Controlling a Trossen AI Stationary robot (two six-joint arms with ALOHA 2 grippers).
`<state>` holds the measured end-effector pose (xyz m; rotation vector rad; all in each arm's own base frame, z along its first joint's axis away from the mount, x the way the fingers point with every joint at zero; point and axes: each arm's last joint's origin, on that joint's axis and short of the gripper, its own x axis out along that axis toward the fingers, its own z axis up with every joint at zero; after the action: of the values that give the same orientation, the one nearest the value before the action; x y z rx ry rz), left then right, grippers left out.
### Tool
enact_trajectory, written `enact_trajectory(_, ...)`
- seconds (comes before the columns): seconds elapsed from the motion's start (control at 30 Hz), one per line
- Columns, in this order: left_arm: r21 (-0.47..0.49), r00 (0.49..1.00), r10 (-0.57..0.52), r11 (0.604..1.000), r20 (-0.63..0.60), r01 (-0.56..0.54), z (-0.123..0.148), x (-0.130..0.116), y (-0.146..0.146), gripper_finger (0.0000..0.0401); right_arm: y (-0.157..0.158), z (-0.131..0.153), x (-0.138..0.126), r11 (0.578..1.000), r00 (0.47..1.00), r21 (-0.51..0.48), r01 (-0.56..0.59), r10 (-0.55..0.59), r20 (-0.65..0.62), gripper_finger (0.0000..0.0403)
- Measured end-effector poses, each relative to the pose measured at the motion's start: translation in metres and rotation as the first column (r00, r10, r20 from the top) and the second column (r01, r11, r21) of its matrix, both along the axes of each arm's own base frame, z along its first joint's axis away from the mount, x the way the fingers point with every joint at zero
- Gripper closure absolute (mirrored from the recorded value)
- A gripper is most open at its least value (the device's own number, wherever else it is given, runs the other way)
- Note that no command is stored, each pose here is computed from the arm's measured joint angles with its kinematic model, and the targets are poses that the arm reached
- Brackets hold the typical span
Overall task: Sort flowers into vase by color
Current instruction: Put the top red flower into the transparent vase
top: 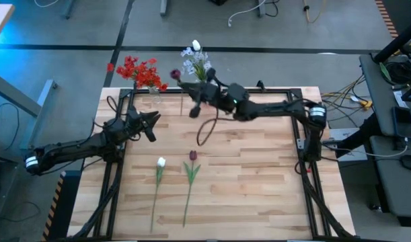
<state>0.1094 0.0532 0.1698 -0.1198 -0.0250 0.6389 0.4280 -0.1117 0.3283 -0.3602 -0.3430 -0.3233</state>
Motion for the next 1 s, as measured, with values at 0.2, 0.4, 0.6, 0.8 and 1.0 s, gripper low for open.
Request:
enact_trajectory(0.2,0.017,1.000,-0.001,1.000,0.004,0.001,0.001,-0.001,0.000,0.0326,-0.046,0.012,0.021,0.998,1.000,-0.059,-0.001,0.003,0.026,0.0391)
enact_trajectory(0.4,0.018,1.000,-0.001,1.000,0.005,0.001,0.002,-0.001,0.000,0.0326,-0.091,0.015,0.040,0.995,0.993,-0.068,0.079,-0.072,0.097,0.0391)
enact_trajectory(0.6,0.017,1.000,-0.001,1.000,0.005,0.001,0.001,-0.001,0.000,0.0326,-0.124,0.010,0.062,0.990,0.972,-0.011,0.138,-0.133,0.195,0.0391)
enact_trajectory(0.8,0.019,1.000,-0.001,1.000,0.003,0.001,0.001,-0.001,0.000,0.0326,-0.145,0.000,0.075,0.987,0.952,0.053,0.154,-0.162,0.261,0.0391)
enact_trajectory(1.0,0.019,1.000,-0.001,1.000,0.003,0.001,0.001,-0.001,0.000,0.0326,-0.150,-0.023,0.082,0.983,0.948,0.096,0.157,-0.178,0.265,0.0391)
